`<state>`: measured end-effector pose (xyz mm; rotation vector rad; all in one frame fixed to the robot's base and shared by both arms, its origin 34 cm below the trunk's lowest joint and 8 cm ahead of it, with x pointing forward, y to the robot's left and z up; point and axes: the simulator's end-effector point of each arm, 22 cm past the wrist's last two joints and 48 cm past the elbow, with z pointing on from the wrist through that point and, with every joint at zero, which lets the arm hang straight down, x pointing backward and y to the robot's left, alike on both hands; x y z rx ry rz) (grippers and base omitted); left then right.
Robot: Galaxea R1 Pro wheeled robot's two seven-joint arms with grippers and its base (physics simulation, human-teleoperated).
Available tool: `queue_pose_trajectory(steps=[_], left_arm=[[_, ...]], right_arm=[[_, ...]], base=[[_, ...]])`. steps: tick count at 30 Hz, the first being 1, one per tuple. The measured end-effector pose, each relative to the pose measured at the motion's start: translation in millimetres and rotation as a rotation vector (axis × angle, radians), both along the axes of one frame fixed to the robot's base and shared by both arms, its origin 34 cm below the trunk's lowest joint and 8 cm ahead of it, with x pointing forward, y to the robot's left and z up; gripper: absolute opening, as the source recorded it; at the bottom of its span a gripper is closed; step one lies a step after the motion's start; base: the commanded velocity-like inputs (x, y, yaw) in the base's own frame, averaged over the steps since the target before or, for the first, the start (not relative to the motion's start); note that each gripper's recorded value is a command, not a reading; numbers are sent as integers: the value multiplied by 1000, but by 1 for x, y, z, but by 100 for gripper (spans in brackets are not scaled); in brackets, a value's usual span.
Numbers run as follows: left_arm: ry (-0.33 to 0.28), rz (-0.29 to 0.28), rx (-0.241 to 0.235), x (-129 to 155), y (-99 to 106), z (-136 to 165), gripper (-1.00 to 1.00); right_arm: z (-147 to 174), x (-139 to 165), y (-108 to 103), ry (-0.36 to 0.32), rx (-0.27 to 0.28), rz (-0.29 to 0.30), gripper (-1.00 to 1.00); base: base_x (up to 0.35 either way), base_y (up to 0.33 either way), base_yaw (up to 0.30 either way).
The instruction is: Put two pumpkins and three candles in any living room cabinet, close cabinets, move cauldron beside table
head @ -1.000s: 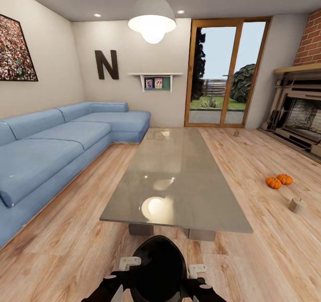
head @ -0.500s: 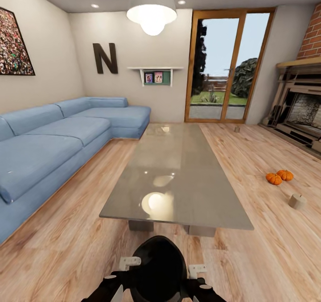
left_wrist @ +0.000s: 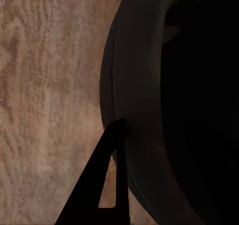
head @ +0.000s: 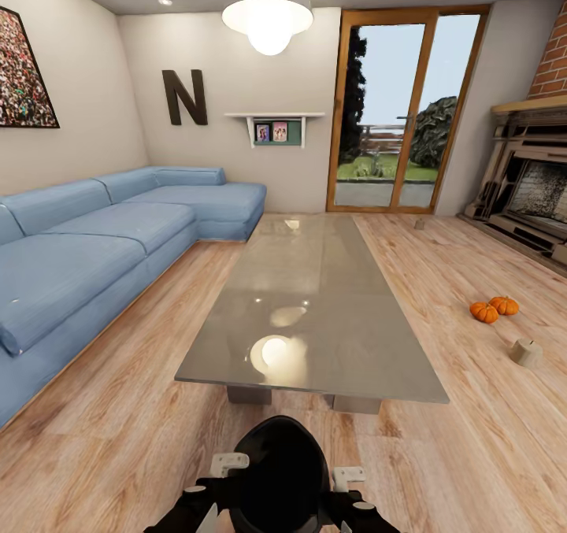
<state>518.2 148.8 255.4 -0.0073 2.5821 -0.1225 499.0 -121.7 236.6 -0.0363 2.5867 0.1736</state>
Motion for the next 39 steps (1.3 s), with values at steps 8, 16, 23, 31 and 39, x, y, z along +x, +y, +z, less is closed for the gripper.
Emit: queue_pose_trajectory(steps=[8, 16, 23, 31, 39], left_arm=[[-48, 13, -8, 8, 0, 6, 100], [-49, 13, -8, 8, 0, 6, 100], [-70, 14, -6, 13, 1, 15, 100], [-104, 20, -4, 22, 3, 32, 100], [-130, 55, -34, 31, 3, 50, 100]], right_arm=[[0, 0, 1, -1, 3, -1, 100], [0, 0, 1, -1, 3, -1, 100], [9, 5, 0, -21, 1, -1, 100], [24, 14, 0, -53, 1, -1, 100], [39, 22, 0, -86, 1, -1, 100]], base=[[0, 0, 0], [0, 0, 0], [0, 0, 0], [0, 0, 0], [0, 0, 0]])
